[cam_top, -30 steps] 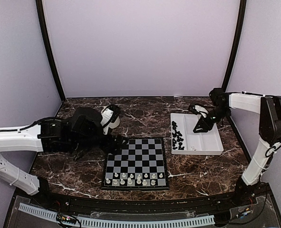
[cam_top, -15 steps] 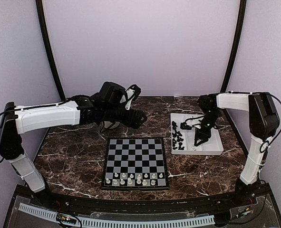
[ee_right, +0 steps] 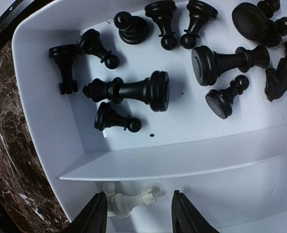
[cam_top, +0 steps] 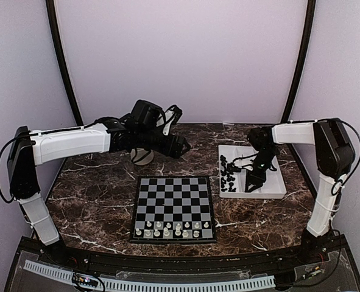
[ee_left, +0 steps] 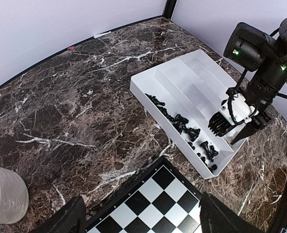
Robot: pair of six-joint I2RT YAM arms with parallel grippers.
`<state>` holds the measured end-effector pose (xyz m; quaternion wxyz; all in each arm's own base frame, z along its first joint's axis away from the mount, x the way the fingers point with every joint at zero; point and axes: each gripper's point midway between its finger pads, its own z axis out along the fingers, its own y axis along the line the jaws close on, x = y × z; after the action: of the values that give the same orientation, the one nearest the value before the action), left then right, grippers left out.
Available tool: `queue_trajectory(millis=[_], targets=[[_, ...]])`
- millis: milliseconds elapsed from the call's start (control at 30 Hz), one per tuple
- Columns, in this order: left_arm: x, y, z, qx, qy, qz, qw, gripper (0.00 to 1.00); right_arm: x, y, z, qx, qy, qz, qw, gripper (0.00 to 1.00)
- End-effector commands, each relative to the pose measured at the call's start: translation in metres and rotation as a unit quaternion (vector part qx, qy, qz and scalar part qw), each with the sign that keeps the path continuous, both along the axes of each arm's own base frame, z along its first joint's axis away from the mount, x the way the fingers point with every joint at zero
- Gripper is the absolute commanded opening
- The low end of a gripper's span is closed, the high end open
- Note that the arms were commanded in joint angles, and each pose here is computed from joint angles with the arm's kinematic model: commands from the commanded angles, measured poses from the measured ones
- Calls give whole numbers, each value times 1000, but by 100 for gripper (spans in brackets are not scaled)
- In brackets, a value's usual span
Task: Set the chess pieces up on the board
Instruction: Move the rook to the storage box.
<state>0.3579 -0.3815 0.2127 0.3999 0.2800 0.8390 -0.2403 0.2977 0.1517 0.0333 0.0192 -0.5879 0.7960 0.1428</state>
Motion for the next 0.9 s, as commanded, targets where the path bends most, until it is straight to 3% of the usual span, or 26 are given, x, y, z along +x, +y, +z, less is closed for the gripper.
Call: queue_trajectory(millis=[0, 300, 733, 867], targets=[[3, -3, 10, -16, 5, -6, 1000, 83, 7, 2, -11, -9, -10, -20, 1000, 47], [3, -1, 5, -17, 15, -3, 1000, 82, 54, -21, -8, -69, -109, -71, 989, 45], [0, 1, 4, -20, 16, -3, 1000, 82, 46, -7, 10, -31, -65, -80, 994, 45], [0, 1, 5, -22, 15, -5, 1000, 82, 37, -3, 23, -15, -54, -49, 997, 45]])
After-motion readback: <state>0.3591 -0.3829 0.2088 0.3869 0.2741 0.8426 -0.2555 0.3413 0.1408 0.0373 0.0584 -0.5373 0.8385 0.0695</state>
